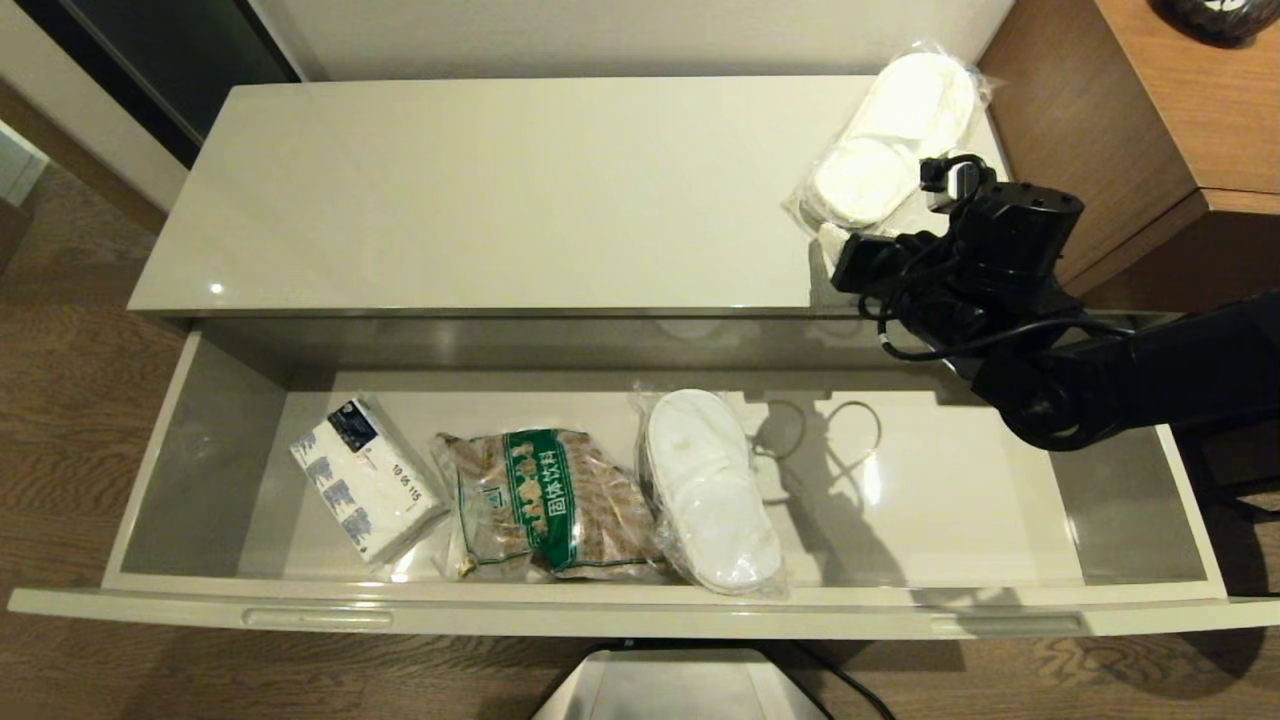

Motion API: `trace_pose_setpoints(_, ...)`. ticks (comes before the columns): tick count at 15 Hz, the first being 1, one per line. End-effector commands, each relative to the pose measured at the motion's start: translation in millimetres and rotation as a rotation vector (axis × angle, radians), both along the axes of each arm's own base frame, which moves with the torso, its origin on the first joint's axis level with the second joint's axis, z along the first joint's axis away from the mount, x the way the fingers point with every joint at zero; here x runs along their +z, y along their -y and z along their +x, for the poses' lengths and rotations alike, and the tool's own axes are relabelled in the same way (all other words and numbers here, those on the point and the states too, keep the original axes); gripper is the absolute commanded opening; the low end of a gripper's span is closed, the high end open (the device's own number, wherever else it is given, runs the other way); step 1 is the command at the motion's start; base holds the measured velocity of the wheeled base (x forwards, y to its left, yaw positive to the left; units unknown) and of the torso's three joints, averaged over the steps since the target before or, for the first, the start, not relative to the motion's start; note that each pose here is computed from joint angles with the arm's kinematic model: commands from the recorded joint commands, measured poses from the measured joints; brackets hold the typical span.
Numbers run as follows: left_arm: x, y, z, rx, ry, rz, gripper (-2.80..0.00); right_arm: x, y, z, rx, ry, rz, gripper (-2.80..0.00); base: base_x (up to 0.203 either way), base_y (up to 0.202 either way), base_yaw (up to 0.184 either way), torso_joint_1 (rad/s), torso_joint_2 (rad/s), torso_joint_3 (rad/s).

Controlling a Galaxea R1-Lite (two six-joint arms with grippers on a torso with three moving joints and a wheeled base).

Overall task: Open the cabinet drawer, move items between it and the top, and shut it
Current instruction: Pick up the disposable slippers on the table

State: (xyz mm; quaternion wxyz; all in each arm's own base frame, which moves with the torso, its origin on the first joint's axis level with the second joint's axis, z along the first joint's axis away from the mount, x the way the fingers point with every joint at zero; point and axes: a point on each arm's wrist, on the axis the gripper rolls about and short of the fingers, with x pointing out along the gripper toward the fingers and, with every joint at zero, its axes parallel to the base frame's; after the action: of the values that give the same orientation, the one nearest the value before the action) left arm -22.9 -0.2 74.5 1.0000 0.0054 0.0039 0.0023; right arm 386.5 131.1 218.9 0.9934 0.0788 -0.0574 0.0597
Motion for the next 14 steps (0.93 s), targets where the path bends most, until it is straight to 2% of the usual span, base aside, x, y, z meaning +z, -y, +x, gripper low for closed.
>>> trace_pose_setpoints(1, 0, 0, 0, 0.000, 0.000, 0.000, -2.80, 8, 5, -1, -0.017, 0.028, -0.006, -2.80, 0.000, 0.000, 0.000, 0.000, 0.00, 0.000)
trace_pose_setpoints(6, 0, 0, 0, 0.000, 0.000, 0.000, -2.80, 24, 9, -7, -0.023, 0.058, 0.001, -2.80, 0.000, 0.000, 0.000, 0.000, 0.00, 0.000)
trace_pose_setpoints(10, 0, 0, 0, 0.000, 0.000, 0.000, -2.80, 81, 30, -47, -0.061, 0.092, 0.023, -2.80, 0.000, 0.000, 0.000, 0.000, 0.00, 0.000)
trace_pose_setpoints(14, 0, 0, 0, 0.000, 0.000, 0.000, -2.80, 122, 52, -93, -0.089, 0.034, 0.009, -2.80, 0.000, 0.000, 0.000, 0.000, 0.00, 0.000)
